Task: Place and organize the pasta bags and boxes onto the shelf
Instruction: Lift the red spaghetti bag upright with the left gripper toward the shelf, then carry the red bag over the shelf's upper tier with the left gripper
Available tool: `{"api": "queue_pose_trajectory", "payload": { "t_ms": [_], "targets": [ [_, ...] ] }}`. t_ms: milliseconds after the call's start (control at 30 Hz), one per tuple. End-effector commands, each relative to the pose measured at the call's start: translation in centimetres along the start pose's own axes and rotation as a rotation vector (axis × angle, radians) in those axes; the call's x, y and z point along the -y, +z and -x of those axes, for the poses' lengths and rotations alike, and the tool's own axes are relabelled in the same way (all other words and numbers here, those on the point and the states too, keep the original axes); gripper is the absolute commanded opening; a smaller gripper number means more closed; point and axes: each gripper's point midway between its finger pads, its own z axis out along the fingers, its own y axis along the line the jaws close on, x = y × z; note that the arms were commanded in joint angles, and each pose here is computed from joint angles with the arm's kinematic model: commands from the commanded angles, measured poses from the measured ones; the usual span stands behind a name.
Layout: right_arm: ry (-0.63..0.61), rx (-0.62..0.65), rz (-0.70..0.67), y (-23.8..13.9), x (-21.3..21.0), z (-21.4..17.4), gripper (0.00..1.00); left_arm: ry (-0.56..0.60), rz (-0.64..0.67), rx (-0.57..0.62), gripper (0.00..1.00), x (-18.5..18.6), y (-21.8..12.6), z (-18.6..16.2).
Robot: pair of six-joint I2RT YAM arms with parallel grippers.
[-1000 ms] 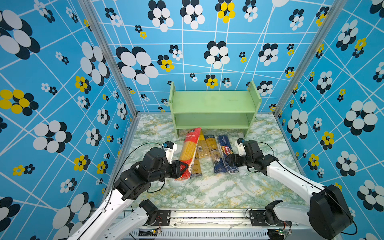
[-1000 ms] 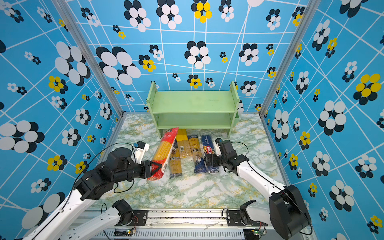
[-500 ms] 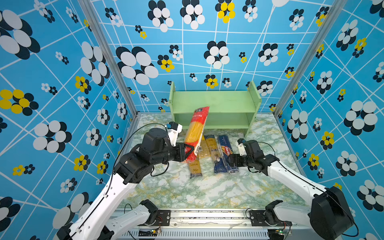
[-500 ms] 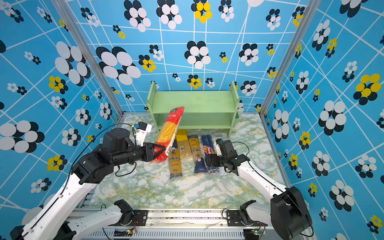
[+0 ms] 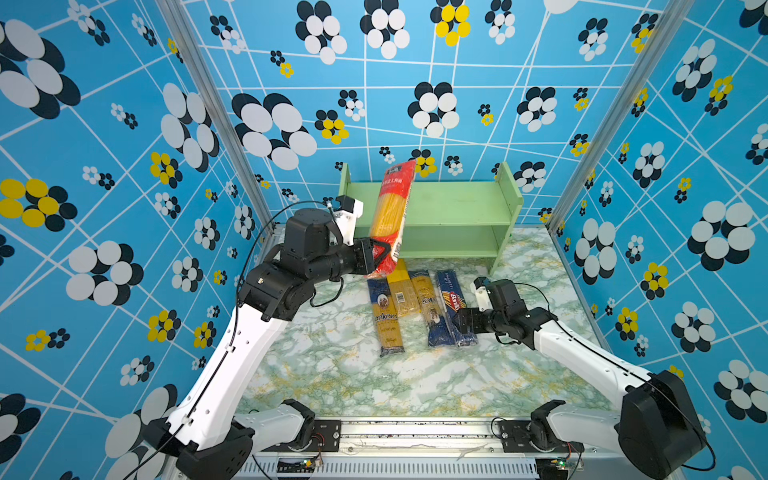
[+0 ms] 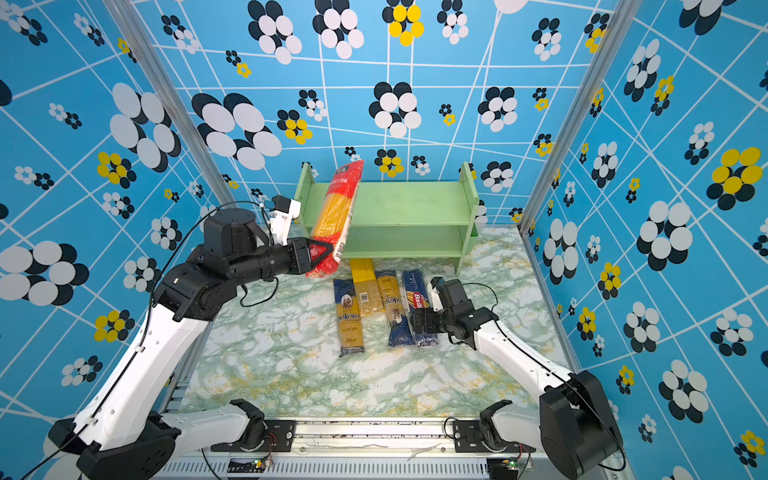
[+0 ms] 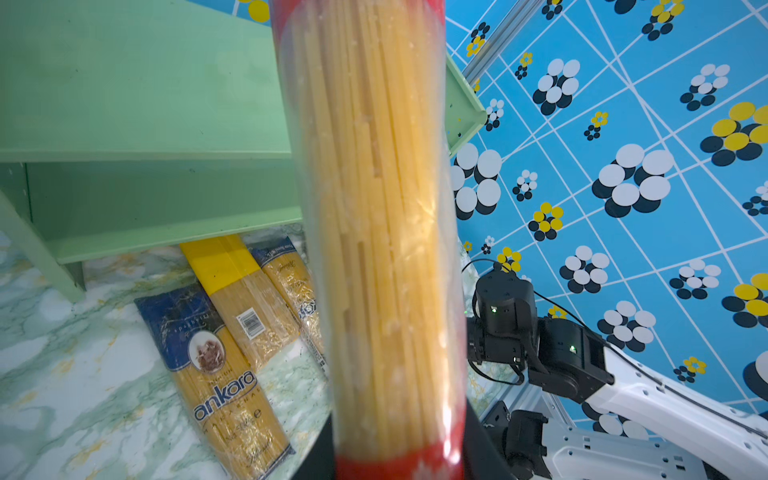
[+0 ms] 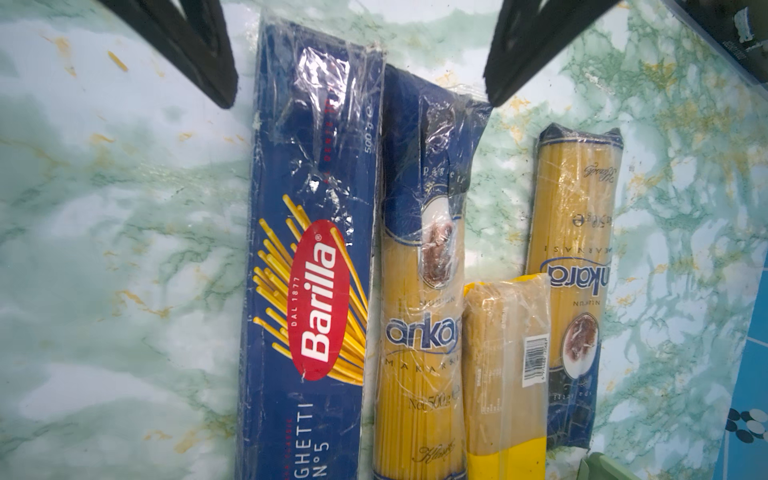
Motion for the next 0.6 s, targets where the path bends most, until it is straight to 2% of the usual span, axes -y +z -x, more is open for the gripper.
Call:
{"api": "queue_pose_trajectory", "payload": {
  "t_ms": [0, 200, 567],
  "targets": [
    [-0.024, 0.008, -0.001, 0.0, -0.4, 0.7, 0.95, 0.154, -0.096, 0.233, 0.0, 3.5, -1.7, 7.0],
    [-0.025, 0.002, -0.002, 0.3, -0.4, 0.8, 0.95, 0.189, 0.042, 0.269, 0.0, 1.1, 0.2, 9.8],
    [-0.036, -0.009, -0.009, 0.6, -0.4, 1.0, 0.95, 0.222, 0.205, 0.272, 0.0, -2.8, 4.1, 11.9]
  ]
}}
